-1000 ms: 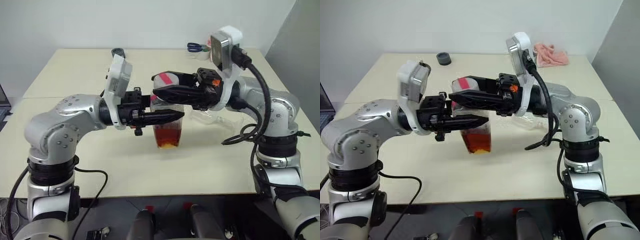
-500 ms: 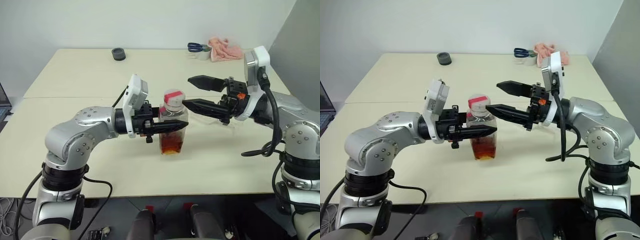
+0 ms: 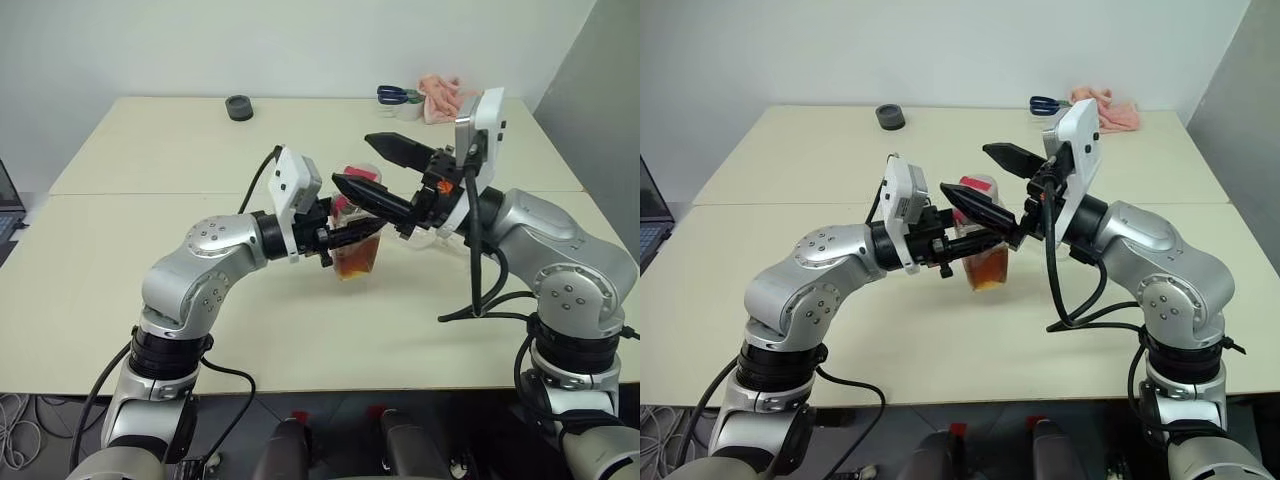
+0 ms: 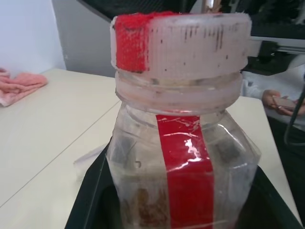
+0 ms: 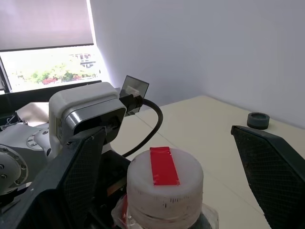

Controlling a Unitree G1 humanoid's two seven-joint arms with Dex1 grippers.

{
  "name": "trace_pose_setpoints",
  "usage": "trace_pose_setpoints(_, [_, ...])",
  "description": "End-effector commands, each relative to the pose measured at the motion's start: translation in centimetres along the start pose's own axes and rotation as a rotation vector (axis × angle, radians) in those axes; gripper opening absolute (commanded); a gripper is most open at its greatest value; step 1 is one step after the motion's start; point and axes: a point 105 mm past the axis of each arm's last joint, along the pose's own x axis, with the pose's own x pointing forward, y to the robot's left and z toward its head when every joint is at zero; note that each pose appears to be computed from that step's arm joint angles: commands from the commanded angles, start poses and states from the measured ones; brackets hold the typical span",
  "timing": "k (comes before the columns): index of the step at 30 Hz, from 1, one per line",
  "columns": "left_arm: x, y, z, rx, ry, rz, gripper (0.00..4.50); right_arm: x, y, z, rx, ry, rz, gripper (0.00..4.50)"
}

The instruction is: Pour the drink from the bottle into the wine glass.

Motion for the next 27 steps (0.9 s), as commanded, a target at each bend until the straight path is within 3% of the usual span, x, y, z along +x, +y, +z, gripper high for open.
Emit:
trace_pose_setpoints(1, [-0.1,-0.2,1.4,0.059,-0.046,-0.007,1.8,-0.5,-0.3,0.9,-0.047,-0.034,-0.008,4.46])
trace_pose_setpoints(8, [-0.2,0.0,1.5,0.069,-0.047,0.002,1.8,-1.1,-1.6,0.6,-0.086,-0.007,-0.046,4.46])
trace_pose_setpoints(27, [0.0,0.0,1.7,0.071,-0.052,-0.014,1.8,-1.3,-1.4,0.0,-0.058,-0.013,-0.018,4.46])
